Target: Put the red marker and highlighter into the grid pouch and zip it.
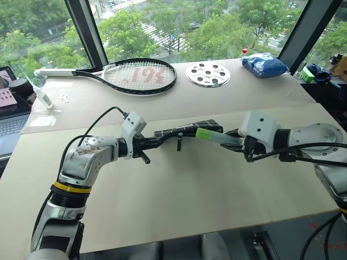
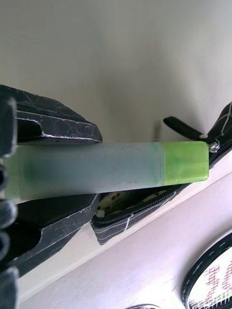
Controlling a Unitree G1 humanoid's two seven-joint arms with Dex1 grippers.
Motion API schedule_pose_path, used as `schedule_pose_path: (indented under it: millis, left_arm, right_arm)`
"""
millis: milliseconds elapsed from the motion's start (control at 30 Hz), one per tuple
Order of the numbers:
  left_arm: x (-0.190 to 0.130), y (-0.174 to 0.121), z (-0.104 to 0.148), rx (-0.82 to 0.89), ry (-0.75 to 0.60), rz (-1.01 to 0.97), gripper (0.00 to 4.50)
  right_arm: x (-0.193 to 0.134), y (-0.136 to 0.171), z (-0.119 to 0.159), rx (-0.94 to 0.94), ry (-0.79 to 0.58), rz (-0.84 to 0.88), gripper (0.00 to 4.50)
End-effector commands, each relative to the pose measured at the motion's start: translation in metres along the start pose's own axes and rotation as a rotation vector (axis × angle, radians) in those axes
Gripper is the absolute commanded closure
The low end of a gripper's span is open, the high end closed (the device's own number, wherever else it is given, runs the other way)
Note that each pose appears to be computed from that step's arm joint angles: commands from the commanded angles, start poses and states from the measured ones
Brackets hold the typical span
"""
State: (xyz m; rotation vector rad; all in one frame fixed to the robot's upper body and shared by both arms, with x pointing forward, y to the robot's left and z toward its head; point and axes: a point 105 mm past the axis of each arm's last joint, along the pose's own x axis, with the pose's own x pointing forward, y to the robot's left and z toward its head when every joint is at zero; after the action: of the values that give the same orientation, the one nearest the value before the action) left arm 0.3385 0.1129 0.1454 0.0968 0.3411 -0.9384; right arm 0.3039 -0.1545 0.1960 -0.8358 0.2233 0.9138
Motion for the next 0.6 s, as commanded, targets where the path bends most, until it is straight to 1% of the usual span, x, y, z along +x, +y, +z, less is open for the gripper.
schedule_pose_path:
  millis: [33, 367, 600]
  left_arm:
    - [-0.004, -0.002, 0.014, 0.053, -0.031, 0.002, 4.50]
    - [-0.004, -0.004, 0.013, 0.052, -0.030, 0.000, 4.50]
    - [-0.003, -0.004, 0.009, 0.053, -0.018, -0.008, 4.50]
  right_arm:
    - [0.000, -0.008, -0.003, -0.034, 0.017, -0.035, 3.46]
    - [0.009, -0.014, -0.014, -0.019, 0.041, -0.053, 3.46]
    - [0.037, -0.023, -0.012, -0.085, 0.135, -0.084, 3.46]
